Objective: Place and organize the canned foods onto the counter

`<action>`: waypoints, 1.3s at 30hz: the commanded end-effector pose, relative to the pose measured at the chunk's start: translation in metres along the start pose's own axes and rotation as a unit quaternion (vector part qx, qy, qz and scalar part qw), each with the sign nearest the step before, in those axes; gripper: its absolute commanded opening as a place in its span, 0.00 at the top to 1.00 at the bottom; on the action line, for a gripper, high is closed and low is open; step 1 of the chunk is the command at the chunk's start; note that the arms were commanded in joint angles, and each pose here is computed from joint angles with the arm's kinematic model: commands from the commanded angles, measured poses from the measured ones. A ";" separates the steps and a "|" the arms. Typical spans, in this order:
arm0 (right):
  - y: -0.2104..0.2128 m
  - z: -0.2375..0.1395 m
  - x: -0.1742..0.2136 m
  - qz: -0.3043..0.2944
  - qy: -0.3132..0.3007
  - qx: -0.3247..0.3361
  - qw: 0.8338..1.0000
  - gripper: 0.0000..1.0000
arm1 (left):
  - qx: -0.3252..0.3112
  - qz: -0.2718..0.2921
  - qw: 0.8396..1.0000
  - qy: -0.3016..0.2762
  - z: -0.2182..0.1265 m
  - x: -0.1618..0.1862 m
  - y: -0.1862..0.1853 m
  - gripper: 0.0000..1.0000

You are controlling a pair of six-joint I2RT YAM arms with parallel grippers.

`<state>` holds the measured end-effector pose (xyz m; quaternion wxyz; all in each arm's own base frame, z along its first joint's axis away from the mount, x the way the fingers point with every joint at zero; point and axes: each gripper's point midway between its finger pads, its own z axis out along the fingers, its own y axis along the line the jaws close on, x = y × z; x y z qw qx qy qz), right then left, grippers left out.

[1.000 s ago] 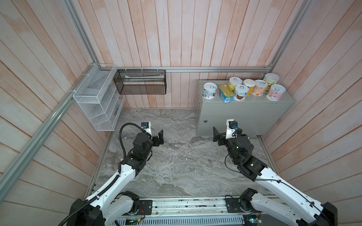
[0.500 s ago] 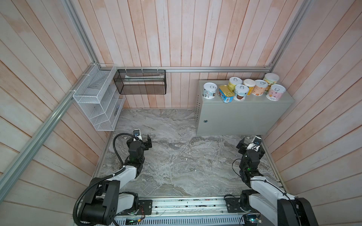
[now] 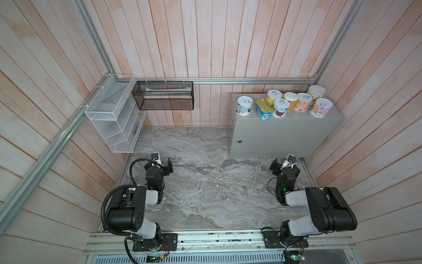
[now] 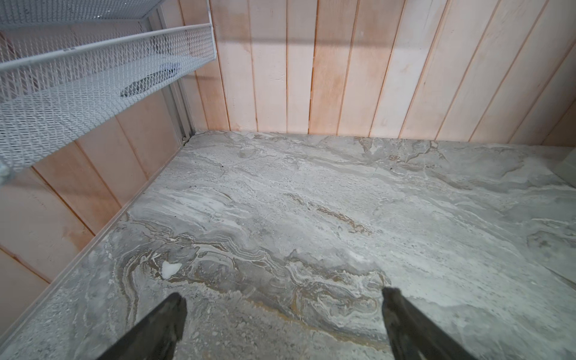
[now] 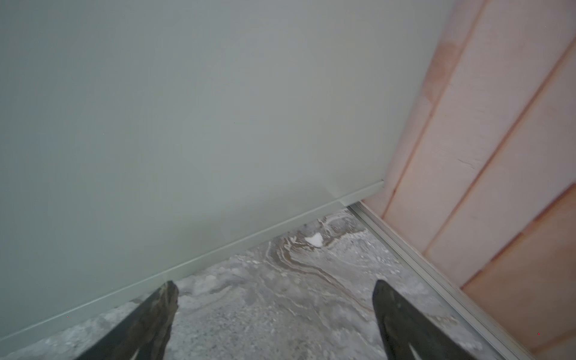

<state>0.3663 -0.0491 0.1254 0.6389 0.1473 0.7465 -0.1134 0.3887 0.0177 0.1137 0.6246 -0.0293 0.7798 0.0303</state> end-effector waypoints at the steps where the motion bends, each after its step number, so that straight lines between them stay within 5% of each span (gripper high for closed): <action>1: 0.007 0.002 -0.011 -0.014 -0.018 -0.012 1.000 0.02 | 0.037 -0.006 0.999 -0.037 -0.003 -0.014 -0.012 0.00; 7: 0.013 -0.020 -0.016 -0.020 -0.088 -0.053 0.995 0.02 | 0.065 0.008 0.997 -0.042 -0.007 -0.014 -0.022 0.00; 10: 0.016 -0.007 -0.003 -0.023 -0.024 -0.050 0.998 0.02 | 0.066 0.008 0.997 -0.044 -0.009 -0.013 -0.022 0.00; 18: 0.008 -0.004 -0.003 -0.007 -0.026 -0.042 0.999 0.02 | 0.073 0.018 0.994 -0.073 -0.023 -0.017 -0.027 0.00; 24: 0.008 -0.003 -0.004 -0.007 -0.027 -0.042 0.999 0.02 | 0.009 -0.016 0.999 -0.040 -0.004 -0.014 -0.003 0.00; 39: 0.008 -0.004 -0.003 -0.007 -0.026 -0.042 0.999 0.02 | 0.007 -0.014 0.999 -0.037 -0.003 -0.013 -0.004 0.00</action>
